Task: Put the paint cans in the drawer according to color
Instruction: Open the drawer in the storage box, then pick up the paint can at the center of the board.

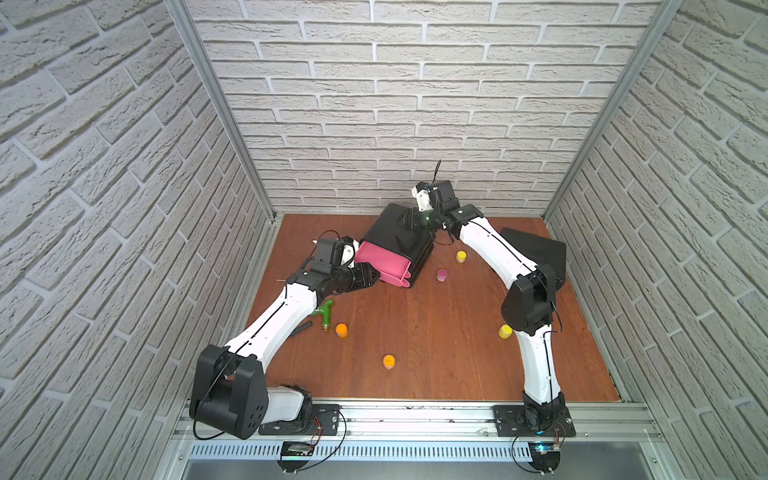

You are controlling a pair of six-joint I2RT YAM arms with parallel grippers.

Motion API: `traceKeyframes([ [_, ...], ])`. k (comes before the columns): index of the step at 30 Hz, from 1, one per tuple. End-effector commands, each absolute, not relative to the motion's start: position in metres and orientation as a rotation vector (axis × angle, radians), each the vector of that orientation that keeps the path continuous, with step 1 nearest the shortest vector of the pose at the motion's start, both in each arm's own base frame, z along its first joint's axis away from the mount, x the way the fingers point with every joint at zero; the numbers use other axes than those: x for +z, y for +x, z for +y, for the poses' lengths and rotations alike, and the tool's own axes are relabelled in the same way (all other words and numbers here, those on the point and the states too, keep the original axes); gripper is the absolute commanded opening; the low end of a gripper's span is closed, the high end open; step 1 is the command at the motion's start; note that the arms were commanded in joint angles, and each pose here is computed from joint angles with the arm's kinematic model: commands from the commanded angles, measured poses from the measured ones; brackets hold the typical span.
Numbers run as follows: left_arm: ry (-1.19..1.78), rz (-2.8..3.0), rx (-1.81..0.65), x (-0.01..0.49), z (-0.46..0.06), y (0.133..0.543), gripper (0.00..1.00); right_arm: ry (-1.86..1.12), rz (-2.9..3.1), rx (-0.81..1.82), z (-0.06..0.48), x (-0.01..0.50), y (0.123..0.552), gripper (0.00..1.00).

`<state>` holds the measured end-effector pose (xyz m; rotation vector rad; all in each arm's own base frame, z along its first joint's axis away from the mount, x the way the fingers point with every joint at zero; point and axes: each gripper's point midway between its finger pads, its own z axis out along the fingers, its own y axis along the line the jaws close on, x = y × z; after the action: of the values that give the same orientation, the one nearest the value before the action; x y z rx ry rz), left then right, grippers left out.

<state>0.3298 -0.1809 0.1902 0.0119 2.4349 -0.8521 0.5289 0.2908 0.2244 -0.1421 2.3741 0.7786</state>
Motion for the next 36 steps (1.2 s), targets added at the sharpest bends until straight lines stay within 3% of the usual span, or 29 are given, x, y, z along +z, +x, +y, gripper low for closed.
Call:
traceKeyframes([
  [1,0.012,2.335,-0.748,0.235,-0.16,0.334,0.64,-0.145,2.459,0.834,0.297,0.227,0.505,0.72],
  [8,-0.166,2.278,-0.478,0.264,-0.093,0.344,0.64,-0.166,2.437,0.755,0.27,0.277,0.467,0.85],
  [11,-0.203,2.303,-0.332,0.26,-0.066,0.354,0.61,-0.16,2.457,0.676,0.248,0.286,0.44,1.0],
  [18,-0.347,2.441,-0.133,0.218,-0.022,0.382,0.5,-0.053,2.488,0.483,0.192,0.279,0.383,1.0],
  [29,-0.34,2.736,-0.042,0.122,-0.022,0.431,0.54,0.052,2.683,0.17,0.138,0.209,0.336,1.0],
  [36,-0.335,2.767,-0.107,0.094,-0.033,0.465,0.48,0.017,2.658,0.252,0.14,0.197,0.32,1.0],
])
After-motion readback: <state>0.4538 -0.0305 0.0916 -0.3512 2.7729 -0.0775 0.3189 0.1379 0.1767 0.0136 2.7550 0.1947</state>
